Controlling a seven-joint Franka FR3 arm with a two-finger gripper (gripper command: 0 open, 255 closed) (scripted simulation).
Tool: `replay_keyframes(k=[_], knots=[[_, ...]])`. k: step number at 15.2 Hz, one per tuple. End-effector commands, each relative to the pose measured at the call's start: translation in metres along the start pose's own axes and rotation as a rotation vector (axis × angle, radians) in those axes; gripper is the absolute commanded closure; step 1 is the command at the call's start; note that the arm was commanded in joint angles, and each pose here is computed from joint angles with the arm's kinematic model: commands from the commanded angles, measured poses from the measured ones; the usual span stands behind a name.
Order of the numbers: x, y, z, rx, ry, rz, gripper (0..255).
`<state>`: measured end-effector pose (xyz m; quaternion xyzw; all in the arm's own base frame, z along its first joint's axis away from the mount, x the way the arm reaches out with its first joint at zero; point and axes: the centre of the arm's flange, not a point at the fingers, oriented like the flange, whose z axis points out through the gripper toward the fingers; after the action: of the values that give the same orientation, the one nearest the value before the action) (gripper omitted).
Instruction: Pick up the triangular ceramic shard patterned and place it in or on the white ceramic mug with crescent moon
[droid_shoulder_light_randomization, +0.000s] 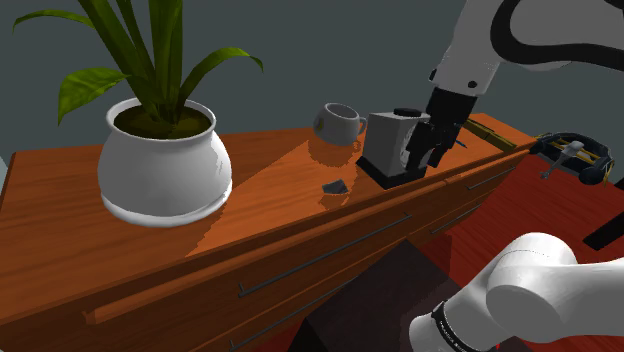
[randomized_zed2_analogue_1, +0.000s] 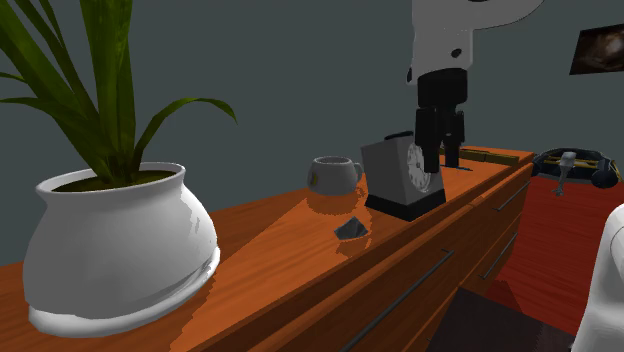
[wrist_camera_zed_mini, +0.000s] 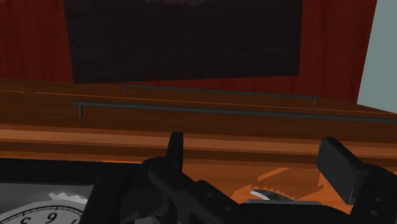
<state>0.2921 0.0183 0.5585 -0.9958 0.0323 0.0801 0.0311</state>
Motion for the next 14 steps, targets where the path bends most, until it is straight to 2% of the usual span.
replay_keyframes(k=[1,7,14], knots=[[0.000,0.000,0.000,0.000,0.000,0.000,0],[0.047,-0.088,0.023,-0.200,0.042,0.148,0],[0.119,-0.172,0.068,-0.433,0.090,0.321,0]])
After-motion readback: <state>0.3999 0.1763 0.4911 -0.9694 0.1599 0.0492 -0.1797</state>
